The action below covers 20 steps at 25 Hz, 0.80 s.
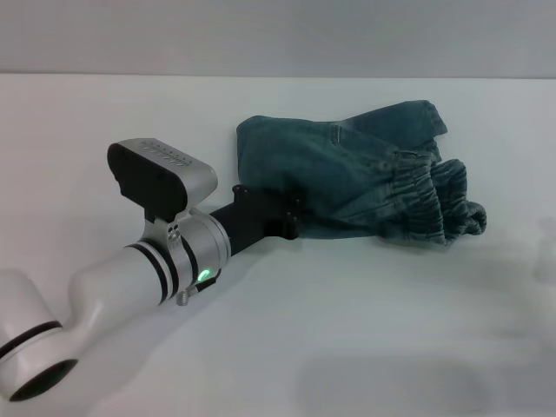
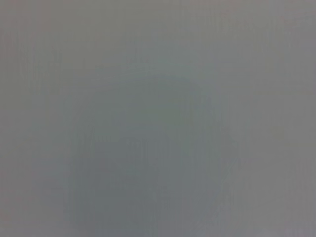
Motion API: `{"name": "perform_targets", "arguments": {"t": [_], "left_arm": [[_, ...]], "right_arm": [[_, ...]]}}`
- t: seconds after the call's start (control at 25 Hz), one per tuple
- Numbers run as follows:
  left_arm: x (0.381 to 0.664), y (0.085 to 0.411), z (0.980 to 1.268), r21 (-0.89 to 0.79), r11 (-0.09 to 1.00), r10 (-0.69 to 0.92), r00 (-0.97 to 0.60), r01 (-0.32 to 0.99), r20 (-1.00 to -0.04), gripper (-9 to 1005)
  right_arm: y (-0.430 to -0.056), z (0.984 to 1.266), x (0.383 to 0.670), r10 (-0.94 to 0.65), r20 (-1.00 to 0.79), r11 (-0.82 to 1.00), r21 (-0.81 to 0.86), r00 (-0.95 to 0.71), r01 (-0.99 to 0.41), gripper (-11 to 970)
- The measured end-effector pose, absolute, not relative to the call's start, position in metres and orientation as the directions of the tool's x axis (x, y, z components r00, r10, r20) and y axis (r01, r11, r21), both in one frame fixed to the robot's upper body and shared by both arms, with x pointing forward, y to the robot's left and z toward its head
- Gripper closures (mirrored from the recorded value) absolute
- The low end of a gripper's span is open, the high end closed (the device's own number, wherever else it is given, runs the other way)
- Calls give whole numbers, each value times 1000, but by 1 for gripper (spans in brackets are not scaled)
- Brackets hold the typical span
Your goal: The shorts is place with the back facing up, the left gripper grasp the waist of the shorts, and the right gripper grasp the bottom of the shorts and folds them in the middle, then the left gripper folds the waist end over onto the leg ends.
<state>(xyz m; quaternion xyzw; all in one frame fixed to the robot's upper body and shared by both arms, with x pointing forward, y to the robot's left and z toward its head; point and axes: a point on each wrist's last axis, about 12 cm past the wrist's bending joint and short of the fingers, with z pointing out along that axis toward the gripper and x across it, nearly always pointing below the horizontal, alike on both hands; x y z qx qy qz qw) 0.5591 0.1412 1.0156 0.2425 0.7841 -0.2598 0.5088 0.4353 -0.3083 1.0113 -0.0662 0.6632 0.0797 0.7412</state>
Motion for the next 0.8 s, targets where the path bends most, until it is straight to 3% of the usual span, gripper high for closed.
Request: {"name": "perform_targets", "arguments": {"t": [0.16, 0.32, 0.44, 0.72, 0.8], "left_arm": [[536, 142, 1019, -176, 716, 26, -278, 675, -960, 968], [515, 159, 1024, -42, 776, 8, -77, 629, -997, 964], [517, 170, 1028, 32, 826, 37, 3, 562, -999, 962], [534, 204, 1032, 41, 907, 35, 21, 420, -999, 956], [534, 207, 1032, 37, 914, 30, 25, 404, -999, 884]], "right_arm": [[-304, 1009, 435, 29, -995, 974, 8, 91, -226, 960], [-303, 1007, 434, 26, -997, 972, 7, 76, -234, 960], [-303, 1007, 440, 18, -997, 971, 1, 69, -240, 959], [-315, 1012, 455, 5, -996, 982, -13, 90, -189, 959], [-322, 1013, 456, 3, -996, 989, -11, 94, -148, 960]]}}
